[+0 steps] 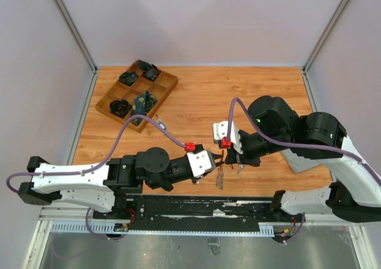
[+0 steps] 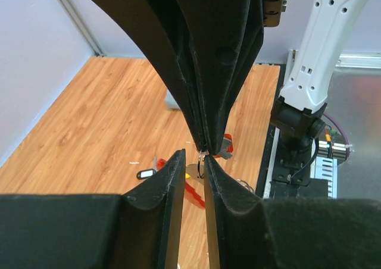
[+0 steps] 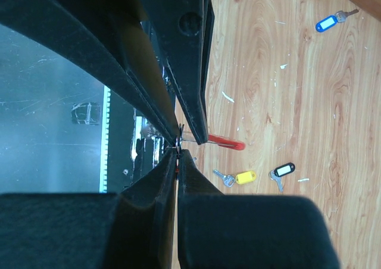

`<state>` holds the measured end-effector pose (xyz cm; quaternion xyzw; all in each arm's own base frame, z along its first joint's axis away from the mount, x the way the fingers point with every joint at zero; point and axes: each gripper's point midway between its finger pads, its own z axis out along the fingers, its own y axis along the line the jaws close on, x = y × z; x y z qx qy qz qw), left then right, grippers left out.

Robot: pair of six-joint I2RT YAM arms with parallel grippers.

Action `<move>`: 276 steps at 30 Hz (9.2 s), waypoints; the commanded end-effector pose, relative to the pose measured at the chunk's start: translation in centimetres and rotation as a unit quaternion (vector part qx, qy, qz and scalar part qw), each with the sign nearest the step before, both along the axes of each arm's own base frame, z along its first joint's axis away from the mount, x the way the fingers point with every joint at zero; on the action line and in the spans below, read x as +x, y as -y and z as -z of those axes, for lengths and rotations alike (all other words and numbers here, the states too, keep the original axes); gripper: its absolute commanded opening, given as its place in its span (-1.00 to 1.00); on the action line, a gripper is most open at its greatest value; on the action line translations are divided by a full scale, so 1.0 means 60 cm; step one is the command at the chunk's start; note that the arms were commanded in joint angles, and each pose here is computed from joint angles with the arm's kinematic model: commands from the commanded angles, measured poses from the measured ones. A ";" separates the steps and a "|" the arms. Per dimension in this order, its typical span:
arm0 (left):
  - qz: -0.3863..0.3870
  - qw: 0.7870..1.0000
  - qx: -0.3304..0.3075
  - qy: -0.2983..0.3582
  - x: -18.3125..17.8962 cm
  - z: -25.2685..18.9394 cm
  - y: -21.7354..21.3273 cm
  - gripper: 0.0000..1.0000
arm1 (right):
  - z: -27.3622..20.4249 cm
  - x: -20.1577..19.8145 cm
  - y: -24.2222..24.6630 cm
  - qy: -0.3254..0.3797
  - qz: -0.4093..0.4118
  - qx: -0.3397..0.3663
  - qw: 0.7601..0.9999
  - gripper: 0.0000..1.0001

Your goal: Put the keys on the keyring

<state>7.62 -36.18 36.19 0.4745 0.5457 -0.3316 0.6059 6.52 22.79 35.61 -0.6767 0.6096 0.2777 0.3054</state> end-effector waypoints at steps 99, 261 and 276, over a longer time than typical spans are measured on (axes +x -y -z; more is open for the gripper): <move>0.018 0.989 -0.136 -0.050 -0.005 -0.091 -0.037 -0.99 | -0.057 0.016 -0.020 -0.327 0.161 0.354 0.861 -0.28; 0.060 0.970 -0.222 -0.081 -0.028 -0.129 -0.019 -0.99 | -0.064 -0.009 -0.009 -0.078 -0.018 0.379 0.922 -0.49; 0.061 0.970 -0.222 -0.083 -0.029 -0.127 -0.018 -0.99 | -0.066 -0.008 -0.009 -0.077 -0.015 0.378 0.923 -0.82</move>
